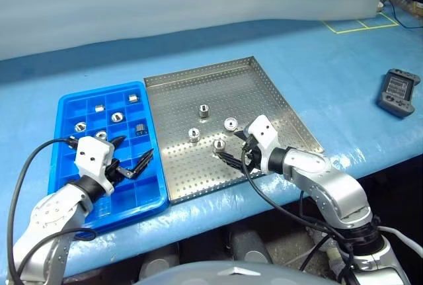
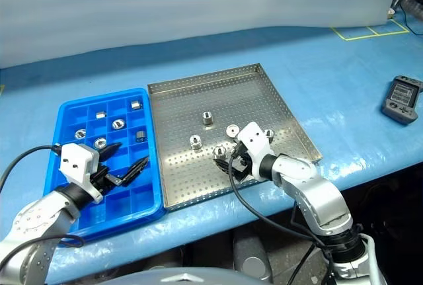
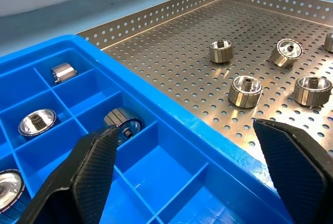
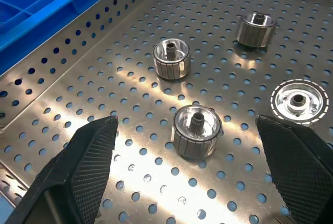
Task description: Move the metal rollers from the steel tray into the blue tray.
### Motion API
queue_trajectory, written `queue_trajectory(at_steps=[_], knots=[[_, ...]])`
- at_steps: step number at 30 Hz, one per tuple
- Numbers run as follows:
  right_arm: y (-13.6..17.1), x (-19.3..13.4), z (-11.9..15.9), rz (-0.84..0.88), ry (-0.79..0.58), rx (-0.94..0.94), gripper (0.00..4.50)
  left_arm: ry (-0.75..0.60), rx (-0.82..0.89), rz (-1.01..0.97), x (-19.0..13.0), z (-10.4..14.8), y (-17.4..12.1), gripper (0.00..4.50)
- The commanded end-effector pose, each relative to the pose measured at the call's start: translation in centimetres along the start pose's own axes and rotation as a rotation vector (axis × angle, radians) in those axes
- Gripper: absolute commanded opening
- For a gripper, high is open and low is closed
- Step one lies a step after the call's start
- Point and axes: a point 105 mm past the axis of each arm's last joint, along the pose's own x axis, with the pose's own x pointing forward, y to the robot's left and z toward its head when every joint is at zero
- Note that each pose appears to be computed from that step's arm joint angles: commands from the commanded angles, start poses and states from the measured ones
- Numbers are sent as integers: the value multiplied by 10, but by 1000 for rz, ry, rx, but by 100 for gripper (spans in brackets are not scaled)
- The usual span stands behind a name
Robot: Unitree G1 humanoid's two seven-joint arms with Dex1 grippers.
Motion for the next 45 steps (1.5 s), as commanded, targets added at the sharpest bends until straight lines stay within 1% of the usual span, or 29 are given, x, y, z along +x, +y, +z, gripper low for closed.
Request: queue_trajectory(at_steps=[1, 8, 10, 12, 14, 17, 21, 26, 31, 39, 43, 45], knots=[[2, 0, 11, 12, -34, -45, 448, -16, 26, -8, -2, 6, -4, 449], [-1, 1, 12, -7, -33, -62, 448, -10, 40, 4, -1, 4, -2, 449], [-2, 1, 13, -12, -37, -63, 448, -24, 51, 3, 1, 7, -2, 449], [-2, 1, 14, -20, -47, -60, 448, -56, 57, -35, 7, 16, -5, 449], [-4, 2, 15, -31, -56, -57, 448, -62, 87, -90, 18, 24, -8, 449], [-5, 4, 16, -42, -62, -59, 448, -26, 170, -183, 36, 31, -11, 449], [-8, 5, 18, -69, -78, -56, 448, 18, 231, -305, 68, 41, -16, 449], [-10, 4, 18, -100, -94, -41, 448, 99, 275, -402, 101, 34, -22, 449], [-9, 0, 14, -134, -100, -16, 448, 161, 303, -526, 122, 22, -39, 449], [-7, -4, 11, -160, -106, 4, 448, 215, 360, -617, 141, 13, -51, 449], [-6, -4, 11, -163, -112, 7, 448, 279, 404, -621, 149, 2, -51, 449], [-6, -4, 12, -162, -116, 8, 450, 313, 433, -621, 151, -6, -51, 412]])
